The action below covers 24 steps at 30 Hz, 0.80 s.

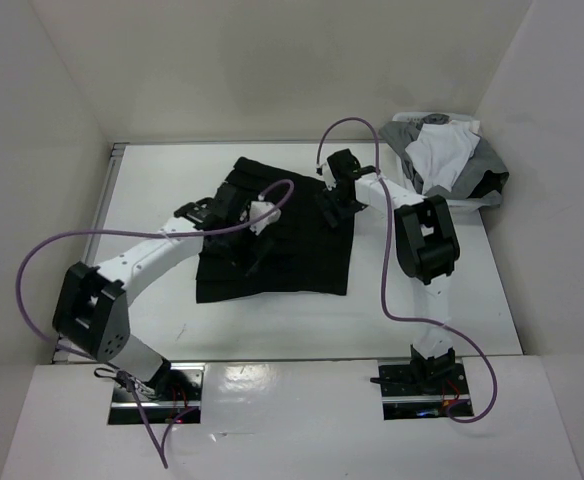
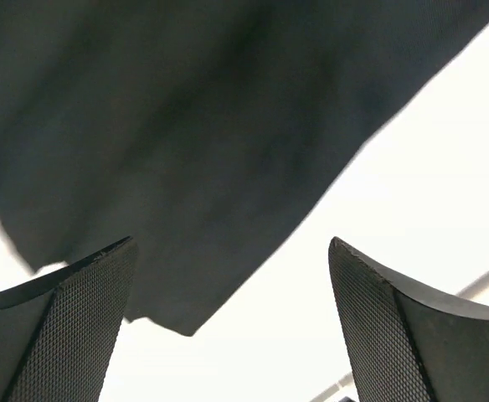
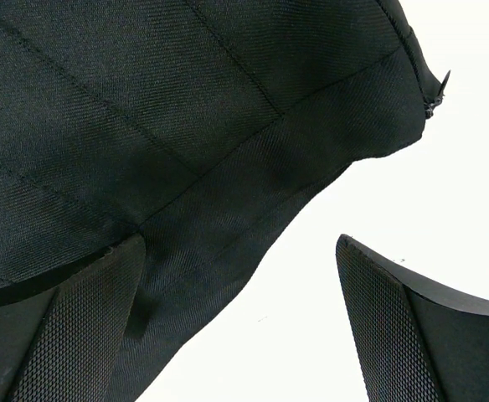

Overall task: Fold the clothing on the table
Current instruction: Flatten the skirt out

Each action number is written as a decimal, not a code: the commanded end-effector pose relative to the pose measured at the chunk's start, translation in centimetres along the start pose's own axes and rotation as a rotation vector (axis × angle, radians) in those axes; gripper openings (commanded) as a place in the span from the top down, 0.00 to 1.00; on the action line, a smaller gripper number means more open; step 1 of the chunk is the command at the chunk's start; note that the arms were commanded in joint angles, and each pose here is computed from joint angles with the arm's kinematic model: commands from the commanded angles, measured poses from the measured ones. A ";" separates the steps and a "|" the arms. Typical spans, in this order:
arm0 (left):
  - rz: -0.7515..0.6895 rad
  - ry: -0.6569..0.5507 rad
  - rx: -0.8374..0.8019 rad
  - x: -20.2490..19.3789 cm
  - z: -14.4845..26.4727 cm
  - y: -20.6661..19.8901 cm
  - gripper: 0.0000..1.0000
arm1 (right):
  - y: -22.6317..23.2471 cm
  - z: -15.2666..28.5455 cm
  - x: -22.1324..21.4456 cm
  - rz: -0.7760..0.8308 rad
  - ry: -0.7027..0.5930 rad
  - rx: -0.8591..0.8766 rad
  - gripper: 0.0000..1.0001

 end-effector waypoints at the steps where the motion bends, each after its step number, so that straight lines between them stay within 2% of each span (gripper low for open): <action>1: 0.033 -0.147 0.140 2.1 3.2 2.4 0.00 | 0.1 1.2 0.1 0.007 -0.037 -0.028 0.01; 3: 0.058 -0.157 0.170 1.9 2.8 3.6 0.00 | 0.1 1.4 -0.1 0.008 -0.035 -0.028 0.01; 8: 0.124 -0.043 0.168 0.2 -1.9 5.5 0.00 | 0.1 1.8 -0.4 0.008 -0.034 -0.027 0.01; 14: 0.159 0.016 0.173 -0.3 -5.2 6.6 0.00 | 0.1 2.3 -1.0 0.016 -0.035 -0.037 0.01; 24: 0.163 0.094 0.123 -1.3 -6.6 6.3 0.02 | 0.1 2.3 -1.1 0.015 -0.045 -0.039 0.01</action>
Point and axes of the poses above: each gripper's point midway between its finger pads, its own z axis back along the fingers, its own y axis along the line the jaws close on, x = y × z, the point moved 9 cm from there along z, back along the fingers, and after that the axes turned 1 degree about -z, right-handed, at the moved point
